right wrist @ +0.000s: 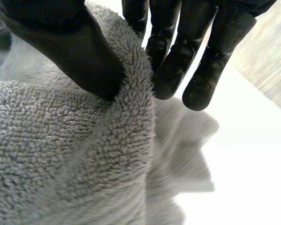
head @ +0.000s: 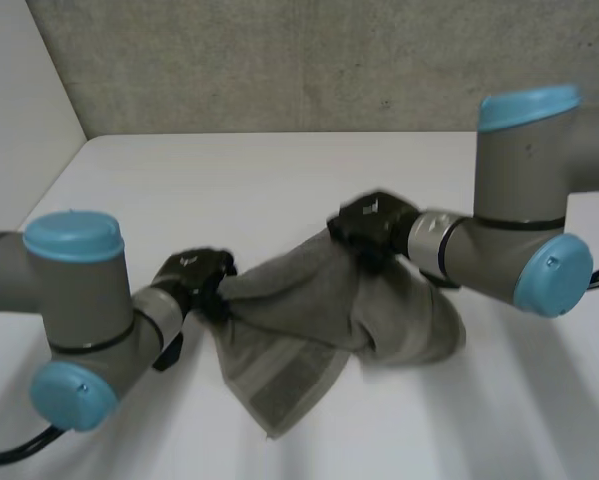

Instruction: Fold the towel.

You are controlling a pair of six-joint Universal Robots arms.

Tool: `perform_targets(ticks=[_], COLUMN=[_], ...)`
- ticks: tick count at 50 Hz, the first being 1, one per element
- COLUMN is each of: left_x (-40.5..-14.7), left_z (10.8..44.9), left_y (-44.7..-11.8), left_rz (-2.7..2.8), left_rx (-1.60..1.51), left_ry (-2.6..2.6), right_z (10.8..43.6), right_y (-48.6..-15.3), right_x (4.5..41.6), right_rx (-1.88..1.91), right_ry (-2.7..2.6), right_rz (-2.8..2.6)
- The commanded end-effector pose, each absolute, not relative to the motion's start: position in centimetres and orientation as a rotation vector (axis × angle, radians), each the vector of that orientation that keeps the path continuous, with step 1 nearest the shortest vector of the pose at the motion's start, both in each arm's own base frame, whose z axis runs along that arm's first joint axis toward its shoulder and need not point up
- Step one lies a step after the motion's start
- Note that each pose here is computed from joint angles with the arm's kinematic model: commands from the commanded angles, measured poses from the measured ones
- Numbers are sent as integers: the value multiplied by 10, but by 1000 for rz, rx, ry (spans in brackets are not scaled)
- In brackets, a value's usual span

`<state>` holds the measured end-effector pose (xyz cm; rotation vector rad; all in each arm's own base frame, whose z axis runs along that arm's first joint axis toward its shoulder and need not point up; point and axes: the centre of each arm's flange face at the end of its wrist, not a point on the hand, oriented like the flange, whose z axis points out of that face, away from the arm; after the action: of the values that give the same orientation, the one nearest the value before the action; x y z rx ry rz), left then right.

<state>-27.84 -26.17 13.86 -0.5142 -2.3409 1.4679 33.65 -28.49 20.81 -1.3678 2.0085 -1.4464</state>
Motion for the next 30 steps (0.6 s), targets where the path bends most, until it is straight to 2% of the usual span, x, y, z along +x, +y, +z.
perform_targets(ticks=[1,2,3,4,5,6,7,9,13,15,17,18,20,21,23,26,28,29,30], left_x=[-298,-298,-298,-297,-297,-294,-294,-288,-285,-286,-287,-287,-288,-288,-292,-295,-295,-295,-291], left_z=[208,239,239,270,270,304,305,359,381,382,361,361,324,324,284,264,225,225,207], left_y=[-296,-307,-307,-312,-312,-316,-316,-316,-308,-302,-295,-295,-287,-286,-270,-259,-236,-236,-226], left_rz=[1638,1736,1737,1833,1834,1943,1944,2136,2196,2199,2171,2171,2120,2120,2042,2003,1917,1916,1879], left_rx=[-388,-344,-344,-300,-299,-245,-245,-145,-120,-138,-209,-209,-332,-333,-483,-568,-740,-741,-818], left_ry=[-2071,-1989,-1988,-1904,-1903,-1805,-1804,-1622,-1530,-1527,-1606,-1607,-1734,-1735,-1859,-1903,-1988,-1988,-2030], right_z=[292,292,310,330,330,351,351,372,365,350,341,341,317,317,288,270,234,234,216], right_y=[-307,-307,-308,-307,-307,-302,-302,-290,-291,-288,-286,-286,-280,-280,-268,-260,-242,-242,-231], right_x=[348,348,347,342,342,337,337,327,322,320,320,320,318,318,316,314,309,309,304], right_rx=[-1197,-1196,-1128,-1057,-1056,-970,-969,-866,-845,-893,-922,-922,-1005,-1006,-1139,-1218,-1378,-1379,-1462], right_ry=[1566,1565,1429,1291,1289,1143,1142,1005,1082,1191,1249,1250,1369,1369,1468,1520,1609,1609,1657], right_rz=[-2060,-2062,-2197,-2329,-2330,-2456,-2457,-2582,-2570,-2498,-2458,-2457,-2361,-2361,-2247,-2174,-2022,-2021,-1935])
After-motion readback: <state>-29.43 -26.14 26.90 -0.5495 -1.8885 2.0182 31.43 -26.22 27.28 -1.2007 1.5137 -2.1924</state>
